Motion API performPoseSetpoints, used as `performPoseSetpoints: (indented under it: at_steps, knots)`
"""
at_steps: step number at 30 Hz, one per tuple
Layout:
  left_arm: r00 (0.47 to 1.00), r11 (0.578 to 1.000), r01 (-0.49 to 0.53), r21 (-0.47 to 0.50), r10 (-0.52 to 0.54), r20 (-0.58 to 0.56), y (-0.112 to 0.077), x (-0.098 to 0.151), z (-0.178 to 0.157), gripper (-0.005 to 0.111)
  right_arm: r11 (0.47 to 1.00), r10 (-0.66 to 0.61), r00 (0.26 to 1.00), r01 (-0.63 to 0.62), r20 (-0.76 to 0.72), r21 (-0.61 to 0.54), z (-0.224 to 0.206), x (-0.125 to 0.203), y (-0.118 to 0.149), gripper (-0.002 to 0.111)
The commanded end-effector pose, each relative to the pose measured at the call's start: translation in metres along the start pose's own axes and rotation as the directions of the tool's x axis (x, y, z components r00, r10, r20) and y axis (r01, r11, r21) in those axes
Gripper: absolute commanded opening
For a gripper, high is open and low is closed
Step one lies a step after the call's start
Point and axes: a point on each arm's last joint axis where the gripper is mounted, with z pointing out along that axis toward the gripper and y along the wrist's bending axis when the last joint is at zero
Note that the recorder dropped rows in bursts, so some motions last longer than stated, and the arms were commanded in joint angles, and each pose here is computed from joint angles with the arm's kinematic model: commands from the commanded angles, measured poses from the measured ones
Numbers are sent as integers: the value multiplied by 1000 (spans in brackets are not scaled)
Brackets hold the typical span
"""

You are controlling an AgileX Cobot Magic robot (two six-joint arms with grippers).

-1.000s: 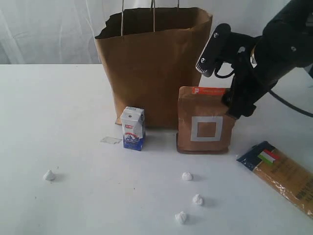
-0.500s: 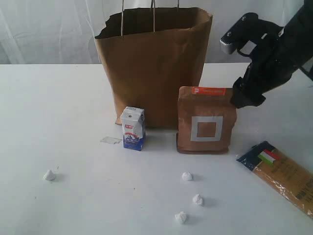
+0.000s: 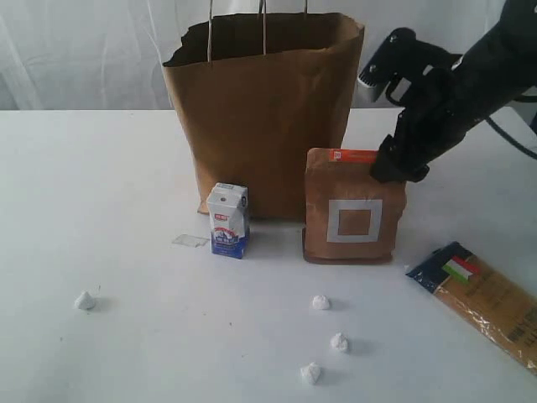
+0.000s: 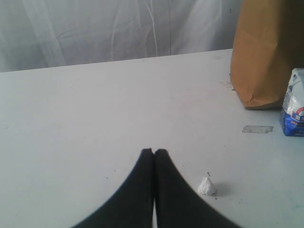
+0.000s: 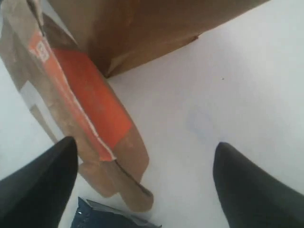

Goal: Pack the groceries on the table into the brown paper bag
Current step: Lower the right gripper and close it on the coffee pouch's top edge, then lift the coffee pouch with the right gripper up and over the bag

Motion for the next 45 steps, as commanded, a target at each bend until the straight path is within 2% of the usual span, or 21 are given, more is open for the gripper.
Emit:
performPoseSetpoints:
  at_steps: [1,4,7,12,25,30,34,37,40,45]
  knots:
    - [1000,1000,1,6,-1,8,0,0,0,0,999,25,1000,-25,6,-41,10,1,-1,73]
    - [1000,1000,1,6,-1,8,0,0,0,0,996,43,999,-41,26,-82,15,-1,2,73]
    - [1000,1000,1,6,-1,8,0,0,0,0,990,1,1000,3,31,-142,23,0,6,73]
    - [1000,1000,1,6,-1,8,0,0,0,0,974,-7,999,0,-31,-228,43,8,11,73]
    - [1000,1000,1,6,-1,8,0,0,0,0,950,65,990,-99,-124,-295,81,22,16,72]
    - [1000,1000,1,6,-1,8,0,0,0,0,941,120,981,-161,-151,-298,84,24,17,59]
    - [1000,1000,1,6,-1,8,0,0,0,0,928,174,967,-225,-187,-296,84,25,18,40]
    - [1000,1000,1,6,-1,8,0,0,0,0,919,144,964,-213,-222,-331,75,27,21,26]
    - [1000,1000,1,6,-1,8,0,0,0,0,932,129,971,-188,-203,-308,63,23,19,20]
    - [1000,1000,1,6,-1,8,0,0,0,0,947,227,960,-257,-164,-194,28,13,13,20]
